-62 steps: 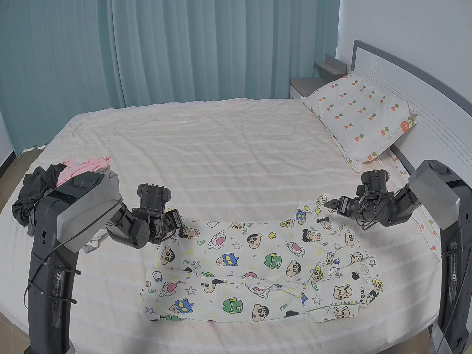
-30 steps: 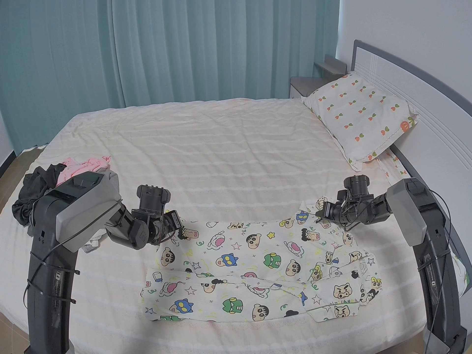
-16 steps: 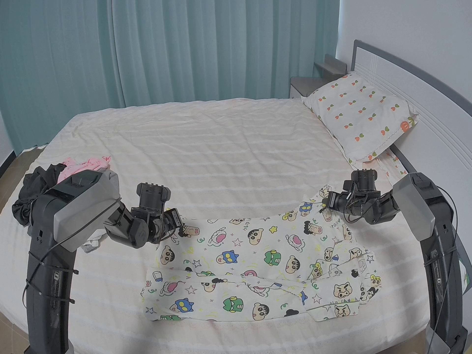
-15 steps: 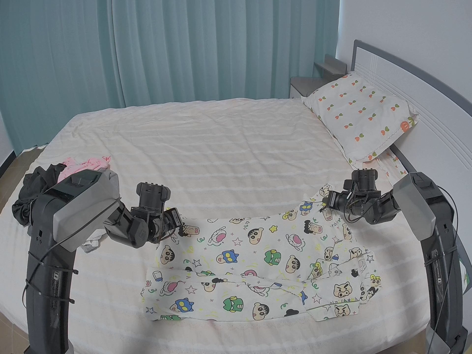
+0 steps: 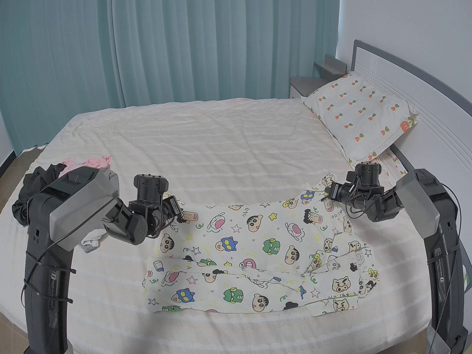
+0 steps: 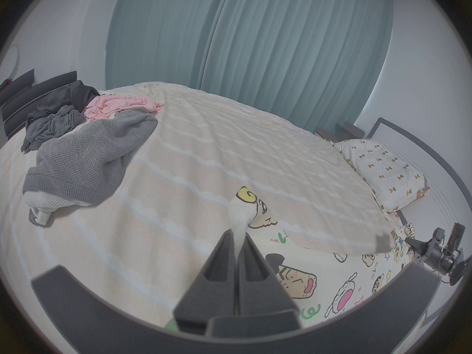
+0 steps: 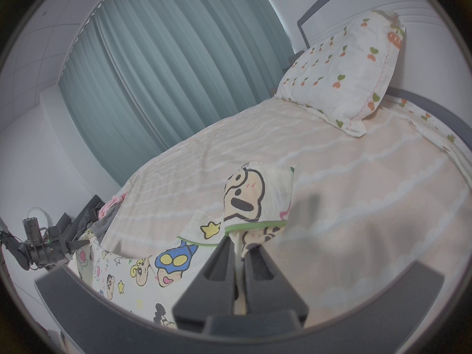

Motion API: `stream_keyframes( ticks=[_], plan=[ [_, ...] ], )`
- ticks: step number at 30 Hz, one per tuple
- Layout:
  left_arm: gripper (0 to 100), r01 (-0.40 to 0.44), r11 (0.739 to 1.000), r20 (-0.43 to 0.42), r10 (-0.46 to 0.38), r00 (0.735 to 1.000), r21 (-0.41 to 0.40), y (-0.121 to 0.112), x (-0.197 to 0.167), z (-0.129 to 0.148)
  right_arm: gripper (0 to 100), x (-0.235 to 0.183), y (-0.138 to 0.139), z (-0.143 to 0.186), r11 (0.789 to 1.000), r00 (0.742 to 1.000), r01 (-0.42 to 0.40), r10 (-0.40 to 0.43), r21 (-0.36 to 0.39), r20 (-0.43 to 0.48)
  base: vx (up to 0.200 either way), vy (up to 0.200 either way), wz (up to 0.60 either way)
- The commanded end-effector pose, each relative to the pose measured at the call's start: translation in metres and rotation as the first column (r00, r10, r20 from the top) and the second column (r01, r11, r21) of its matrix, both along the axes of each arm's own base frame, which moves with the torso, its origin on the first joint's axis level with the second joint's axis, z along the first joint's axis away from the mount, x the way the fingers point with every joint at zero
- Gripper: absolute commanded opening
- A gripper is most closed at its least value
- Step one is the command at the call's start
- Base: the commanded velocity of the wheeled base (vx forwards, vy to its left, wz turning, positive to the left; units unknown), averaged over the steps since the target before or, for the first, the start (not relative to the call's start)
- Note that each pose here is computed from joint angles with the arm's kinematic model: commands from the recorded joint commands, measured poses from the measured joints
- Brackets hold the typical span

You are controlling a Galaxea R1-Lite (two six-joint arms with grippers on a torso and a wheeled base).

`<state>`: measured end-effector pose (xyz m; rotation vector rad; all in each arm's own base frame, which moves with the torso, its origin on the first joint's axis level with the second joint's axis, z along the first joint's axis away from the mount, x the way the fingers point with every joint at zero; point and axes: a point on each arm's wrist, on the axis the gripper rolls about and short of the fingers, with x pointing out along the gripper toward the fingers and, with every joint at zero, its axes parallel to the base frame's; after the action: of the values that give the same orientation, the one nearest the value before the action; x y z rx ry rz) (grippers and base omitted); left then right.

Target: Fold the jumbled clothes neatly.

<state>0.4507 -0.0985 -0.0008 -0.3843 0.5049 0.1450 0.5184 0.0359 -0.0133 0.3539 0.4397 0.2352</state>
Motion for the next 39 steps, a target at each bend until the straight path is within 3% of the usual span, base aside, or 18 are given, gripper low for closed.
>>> stream_keyframes(
  ticks=[1,6,18,23,32,34,39],
  plan=[
    [0,0.001,1.000,-0.019,-0.001,1.000,0.003,0.001,0.000,-0.007,0,0.000,0.001,0.001,1.000,1.000,0.001,-0.001,0.003,0.014,0.000,0.000,0.00],
    [0,0.003,1.000,-0.053,-0.002,0.999,0.013,0.001,-0.003,-0.012,0,-0.007,0.001,0.003,1.000,1.000,-0.004,0.004,0.003,0.013,0.000,0.000,0.00],
    [0,0.043,0.997,-0.048,-0.040,0.998,0.063,0.004,-0.019,0.011,0,-0.055,-0.001,0.030,0.996,0.997,-0.079,0.079,0.033,0.002,0.000,0.000,0.00],
    [0,0.052,0.996,-0.107,-0.044,0.993,0.077,0.007,-0.037,0.005,0,-0.083,-0.002,0.035,0.991,0.992,-0.125,0.126,0.050,-0.021,0.000,0.000,0.00],
    [0,0.100,0.988,-0.163,-0.080,0.983,0.121,0.009,-0.071,-0.017,0,-0.123,-0.004,0.016,0.985,0.984,-0.174,0.174,0.006,-0.044,0.000,0.000,0.00],
    [0,0.164,0.975,-0.207,-0.131,0.970,0.150,0.005,-0.092,-0.030,0,-0.139,-0.005,0.006,0.982,0.979,-0.190,0.188,-0.021,-0.078,0.000,0.000,0.00],
    [0,0.226,0.964,-0.211,-0.194,0.958,0.139,-0.004,-0.111,-0.039,0,-0.163,-0.014,-0.013,0.970,0.966,-0.225,0.209,-0.095,-0.152,0.000,0.000,0.00]
  ],
)
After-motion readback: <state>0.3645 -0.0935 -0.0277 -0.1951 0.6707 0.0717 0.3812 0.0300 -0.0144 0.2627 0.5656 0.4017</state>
